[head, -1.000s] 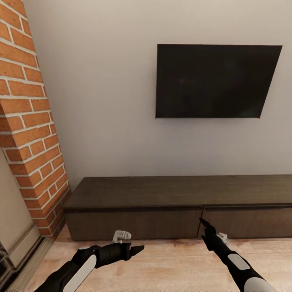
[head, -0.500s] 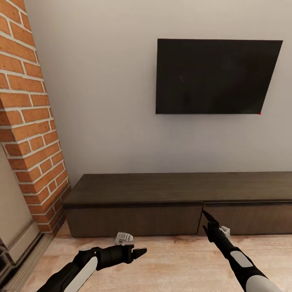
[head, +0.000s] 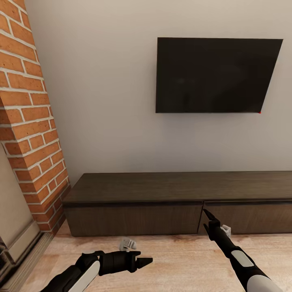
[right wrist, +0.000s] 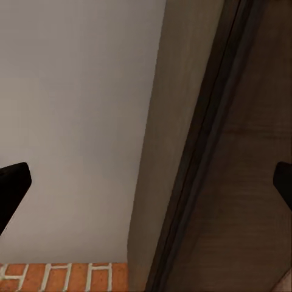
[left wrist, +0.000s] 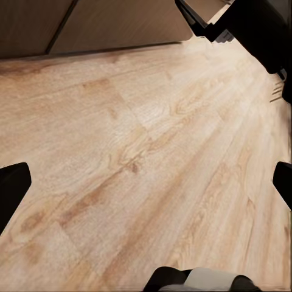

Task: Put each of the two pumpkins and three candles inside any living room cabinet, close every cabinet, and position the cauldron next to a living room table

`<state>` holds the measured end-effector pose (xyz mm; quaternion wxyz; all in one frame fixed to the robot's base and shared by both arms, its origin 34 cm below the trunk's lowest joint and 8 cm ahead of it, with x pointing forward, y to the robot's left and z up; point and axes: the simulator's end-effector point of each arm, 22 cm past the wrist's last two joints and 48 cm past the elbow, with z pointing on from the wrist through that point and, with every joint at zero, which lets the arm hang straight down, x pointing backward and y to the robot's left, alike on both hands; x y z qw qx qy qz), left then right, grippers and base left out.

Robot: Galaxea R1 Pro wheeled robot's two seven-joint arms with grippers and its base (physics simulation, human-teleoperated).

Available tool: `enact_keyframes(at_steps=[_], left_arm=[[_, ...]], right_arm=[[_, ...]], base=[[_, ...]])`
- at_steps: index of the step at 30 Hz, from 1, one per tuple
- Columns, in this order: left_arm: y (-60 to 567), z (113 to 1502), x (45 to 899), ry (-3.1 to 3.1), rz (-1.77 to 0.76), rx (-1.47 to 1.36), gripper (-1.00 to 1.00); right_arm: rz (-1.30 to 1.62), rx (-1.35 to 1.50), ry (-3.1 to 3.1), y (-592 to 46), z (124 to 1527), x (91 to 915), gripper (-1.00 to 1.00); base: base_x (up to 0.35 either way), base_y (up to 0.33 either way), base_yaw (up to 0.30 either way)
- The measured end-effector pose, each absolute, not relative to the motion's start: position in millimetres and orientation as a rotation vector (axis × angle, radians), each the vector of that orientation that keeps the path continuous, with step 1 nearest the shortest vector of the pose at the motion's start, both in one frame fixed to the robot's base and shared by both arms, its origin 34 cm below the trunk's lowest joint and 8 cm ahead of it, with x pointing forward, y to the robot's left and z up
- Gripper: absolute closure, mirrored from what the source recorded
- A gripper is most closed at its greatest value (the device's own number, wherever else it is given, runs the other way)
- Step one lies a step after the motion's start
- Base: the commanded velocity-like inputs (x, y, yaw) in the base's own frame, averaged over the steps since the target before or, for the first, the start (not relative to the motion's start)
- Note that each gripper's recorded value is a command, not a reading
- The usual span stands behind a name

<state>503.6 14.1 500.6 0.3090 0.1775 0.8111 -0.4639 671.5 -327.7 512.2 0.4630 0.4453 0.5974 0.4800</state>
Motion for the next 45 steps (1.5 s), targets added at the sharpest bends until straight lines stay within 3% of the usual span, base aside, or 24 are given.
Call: enact_keyframes(at_steps=[8,24,45], left_arm=[[3.4,512.0,495.4,2.111,-1.268,0.512,-1.0],[-1.9,514.2,486.7,2.114,-1.305,0.538,-1.0],[-2.5,485.5,477.9,2.112,-1.311,0.541,-1.0]], right_arm=[[1.193,1.082,1.447,-332.5,518.2,671.3,-1.0],[1.189,1.085,1.436,-339.1,519.9,670.9,-1.0],[1.186,1.096,1.429,-342.3,490.0,662.8,-1.0]], base=[[0.033,0.0,0.0],[0.267,0.0,0.0],[0.02,0.0,0.0]])
